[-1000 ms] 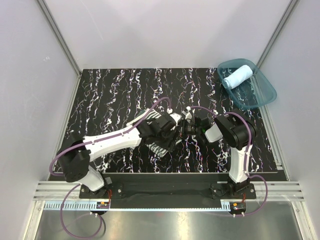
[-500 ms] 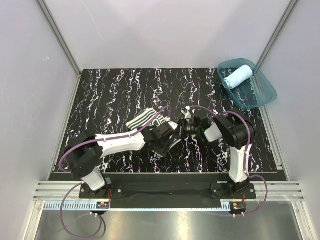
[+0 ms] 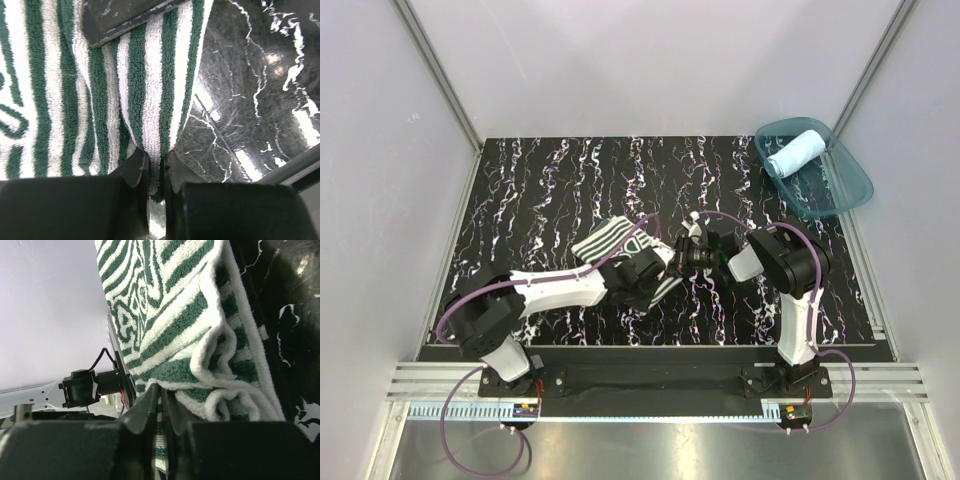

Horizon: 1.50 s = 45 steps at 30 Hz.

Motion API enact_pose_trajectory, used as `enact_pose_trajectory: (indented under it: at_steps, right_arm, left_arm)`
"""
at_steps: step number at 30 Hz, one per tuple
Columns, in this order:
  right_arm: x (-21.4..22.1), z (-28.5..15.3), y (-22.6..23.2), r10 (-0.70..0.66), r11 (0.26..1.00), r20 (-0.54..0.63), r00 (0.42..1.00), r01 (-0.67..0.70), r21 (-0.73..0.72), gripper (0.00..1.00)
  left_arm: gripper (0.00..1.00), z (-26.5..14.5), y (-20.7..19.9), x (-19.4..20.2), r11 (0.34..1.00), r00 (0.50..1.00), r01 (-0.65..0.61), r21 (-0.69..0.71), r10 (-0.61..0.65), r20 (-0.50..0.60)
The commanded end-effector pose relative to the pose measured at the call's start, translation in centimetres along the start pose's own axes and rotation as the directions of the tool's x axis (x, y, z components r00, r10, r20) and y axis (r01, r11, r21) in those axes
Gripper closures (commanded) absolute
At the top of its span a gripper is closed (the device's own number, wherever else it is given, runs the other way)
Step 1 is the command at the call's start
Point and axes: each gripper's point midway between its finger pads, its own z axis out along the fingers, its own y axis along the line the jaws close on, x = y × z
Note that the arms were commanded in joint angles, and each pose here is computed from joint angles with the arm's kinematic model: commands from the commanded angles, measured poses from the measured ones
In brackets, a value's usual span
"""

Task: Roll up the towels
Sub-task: Roll the towel

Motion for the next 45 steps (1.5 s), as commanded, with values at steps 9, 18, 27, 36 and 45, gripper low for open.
enact_pose_trajectory:
  at_steps: [9,18,27,36,45]
  right_arm:
    - [-5.5,-4.6,0.0,-0.029,0.920,0.158,0.987,-0.035,0.389,0.57]
    - [-10.6,-14.2,6.3,-0.174,0.848,0.382,0.908,-0.058,0.526,0.42]
    - [-5.2,-15.5,6.5,-0.126,0.887,0.392,0.911,-0.073,0.456,0.39]
    - [0.9,-11.0,3.2,-0.069,0.923,0.296,0.953,-0.052,0.382,0.32]
    - [1.9,-6.9,1.3,-0.058,0.939,0.257,0.965,-0.035,0.343,0.30]
  left_arm:
    - [1.00,0.4,-3.6,1.2,0.953,0.989,0.147,0.266,-0.145,-0.026]
    - [1.00,0.2,-4.1,1.3,0.883,0.962,0.269,0.386,-0.262,-0.071]
    - [1.00,0.4,-4.1,1.2,0.728,0.890,0.444,0.522,-0.424,-0.166]
    - [1.00,0.1,-3.8,0.4,0.541,0.801,0.565,0.624,-0.541,-0.256]
    - [1.00,0.0,-3.3,0.6,0.488,0.770,0.593,0.640,-0.576,-0.275]
